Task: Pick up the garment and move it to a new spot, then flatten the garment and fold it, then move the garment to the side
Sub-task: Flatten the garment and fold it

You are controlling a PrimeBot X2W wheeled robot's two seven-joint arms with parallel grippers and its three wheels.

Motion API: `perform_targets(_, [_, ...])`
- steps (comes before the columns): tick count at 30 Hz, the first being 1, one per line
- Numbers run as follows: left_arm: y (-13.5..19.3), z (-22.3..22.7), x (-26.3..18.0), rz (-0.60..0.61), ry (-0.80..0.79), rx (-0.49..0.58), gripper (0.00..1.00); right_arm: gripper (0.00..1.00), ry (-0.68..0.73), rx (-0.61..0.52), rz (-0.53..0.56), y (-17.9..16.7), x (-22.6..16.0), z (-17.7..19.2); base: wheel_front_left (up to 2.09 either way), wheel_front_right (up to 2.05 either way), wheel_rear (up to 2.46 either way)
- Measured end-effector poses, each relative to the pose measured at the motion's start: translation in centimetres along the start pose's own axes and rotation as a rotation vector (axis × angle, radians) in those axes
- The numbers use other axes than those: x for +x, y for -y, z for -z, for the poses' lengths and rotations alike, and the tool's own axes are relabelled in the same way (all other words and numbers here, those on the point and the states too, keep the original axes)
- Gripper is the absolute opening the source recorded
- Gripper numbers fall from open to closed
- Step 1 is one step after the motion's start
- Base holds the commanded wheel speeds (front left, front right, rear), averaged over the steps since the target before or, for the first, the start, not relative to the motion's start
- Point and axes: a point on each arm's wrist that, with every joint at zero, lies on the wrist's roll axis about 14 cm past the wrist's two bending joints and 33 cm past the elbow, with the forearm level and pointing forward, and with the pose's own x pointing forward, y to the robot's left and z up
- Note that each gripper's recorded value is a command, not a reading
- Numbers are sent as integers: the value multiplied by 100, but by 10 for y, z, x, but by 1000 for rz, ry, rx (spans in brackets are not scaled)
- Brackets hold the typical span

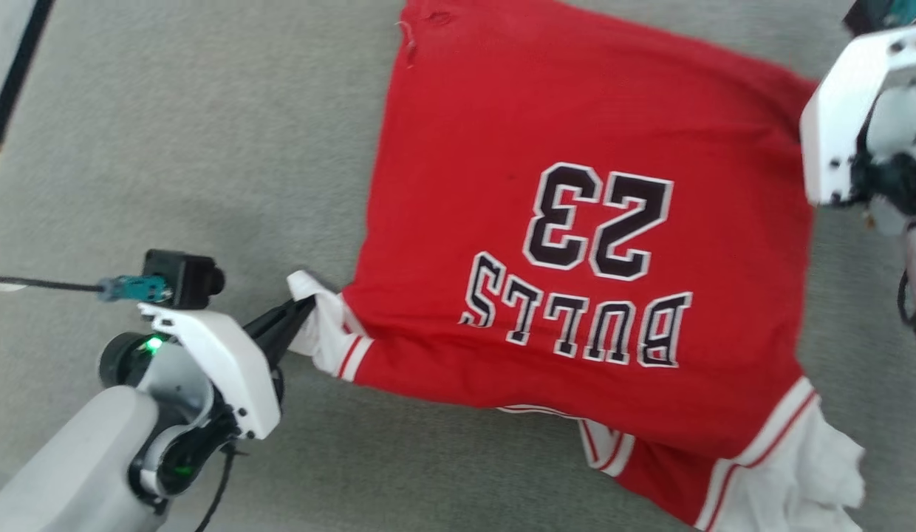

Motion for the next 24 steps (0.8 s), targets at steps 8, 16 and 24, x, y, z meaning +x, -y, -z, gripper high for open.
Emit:
perform_targets(8, [14, -9, 1, 31, 10, 20, 0, 0, -25, -33, -60, 5, -54, 50, 0, 0, 0])
perform_targets(16, [30, -19, 2, 67, 25, 41, 0, 0, -67, -3, -111, 0, -99, 104, 0, 0, 0])
perform_targets(24, [38, -18, 5, 89, 13, 47, 0, 0, -148, 69, -140, -16, -117, 170, 0, 0, 0])
